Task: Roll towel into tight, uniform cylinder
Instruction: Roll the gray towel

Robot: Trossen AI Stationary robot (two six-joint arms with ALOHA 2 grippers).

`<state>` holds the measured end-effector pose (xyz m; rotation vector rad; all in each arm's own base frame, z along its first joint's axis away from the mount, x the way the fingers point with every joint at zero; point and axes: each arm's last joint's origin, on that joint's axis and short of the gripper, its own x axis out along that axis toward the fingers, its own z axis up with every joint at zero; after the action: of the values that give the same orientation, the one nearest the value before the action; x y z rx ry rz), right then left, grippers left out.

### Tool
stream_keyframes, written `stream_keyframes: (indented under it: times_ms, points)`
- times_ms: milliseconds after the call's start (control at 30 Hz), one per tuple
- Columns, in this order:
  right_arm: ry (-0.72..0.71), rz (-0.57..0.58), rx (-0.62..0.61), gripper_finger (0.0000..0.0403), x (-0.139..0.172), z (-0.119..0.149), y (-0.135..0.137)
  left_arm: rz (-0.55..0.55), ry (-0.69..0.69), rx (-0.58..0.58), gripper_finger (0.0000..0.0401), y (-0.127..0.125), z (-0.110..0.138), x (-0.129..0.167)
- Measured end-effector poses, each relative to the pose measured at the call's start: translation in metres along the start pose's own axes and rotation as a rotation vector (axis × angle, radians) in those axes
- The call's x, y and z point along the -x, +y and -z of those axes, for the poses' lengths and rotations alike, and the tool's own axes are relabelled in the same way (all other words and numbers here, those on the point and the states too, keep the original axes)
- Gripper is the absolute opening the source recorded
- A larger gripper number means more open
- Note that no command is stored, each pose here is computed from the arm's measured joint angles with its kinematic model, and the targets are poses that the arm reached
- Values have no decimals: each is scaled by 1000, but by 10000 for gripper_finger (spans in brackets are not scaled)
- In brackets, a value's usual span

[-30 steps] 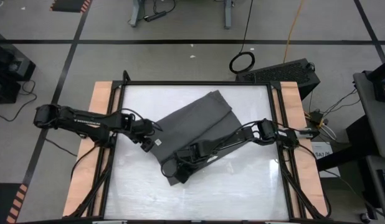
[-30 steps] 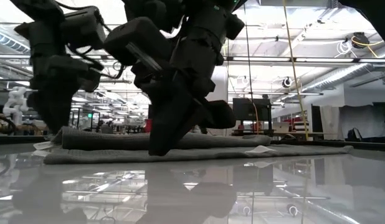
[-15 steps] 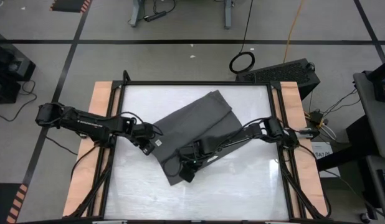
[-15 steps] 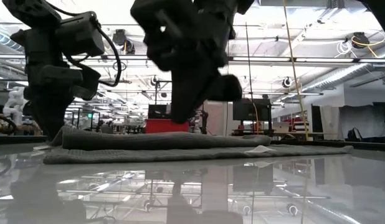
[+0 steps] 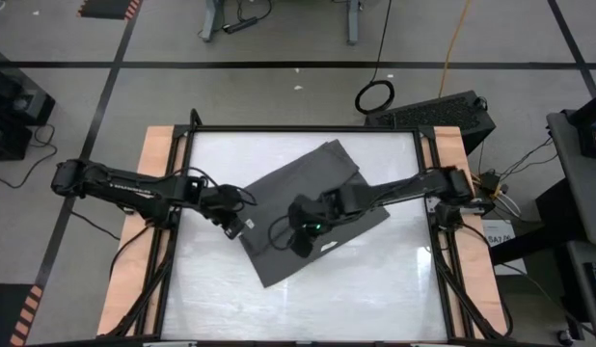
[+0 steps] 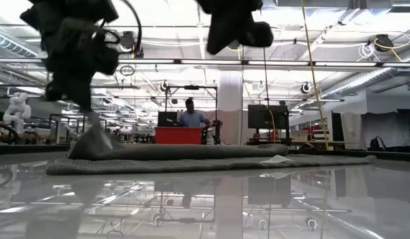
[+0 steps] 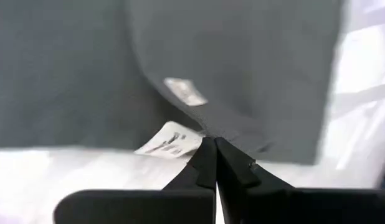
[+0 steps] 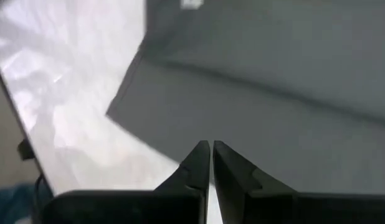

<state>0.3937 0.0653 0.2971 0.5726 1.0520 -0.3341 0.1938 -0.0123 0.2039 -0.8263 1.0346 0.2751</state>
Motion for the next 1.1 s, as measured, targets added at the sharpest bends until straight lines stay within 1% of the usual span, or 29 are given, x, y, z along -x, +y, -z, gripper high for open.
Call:
stream_keyframes:
  times_ms: [100,200,333,400,500,633,833,1000,1033,1100]
  points:
    - [-54,41,-10,13,18,-2,-7,46,4,-42,1,-15,1,7]
    - [-78,80,-20,13,29,-3,-14,85,12,-89,1,-28,5,12]
    - [-78,103,-20,13,30,-5,-18,125,20,-142,1,-41,13,15]
    - [-77,105,-16,13,30,-5,-19,135,-9,-135,1,-46,16,14]
    - [-79,108,-12,13,30,-8,-22,153,-54,-133,1,-55,20,9]
    - [-78,117,-6,13,31,-12,-27,217,-86,-158,0,-70,21,-3]
    - [-32,157,62,13,42,-12,-40,237,-58,-200,0,-83,30,-28]
    - [16,186,123,13,49,-12,-52,316,-55,-238,0,-97,39,-38]
    - [15,186,132,13,49,-14,-53,312,-52,-233,0,-98,41,-40]
    - [24,193,158,13,49,-15,-56,281,-48,-177,0,-96,43,-43]
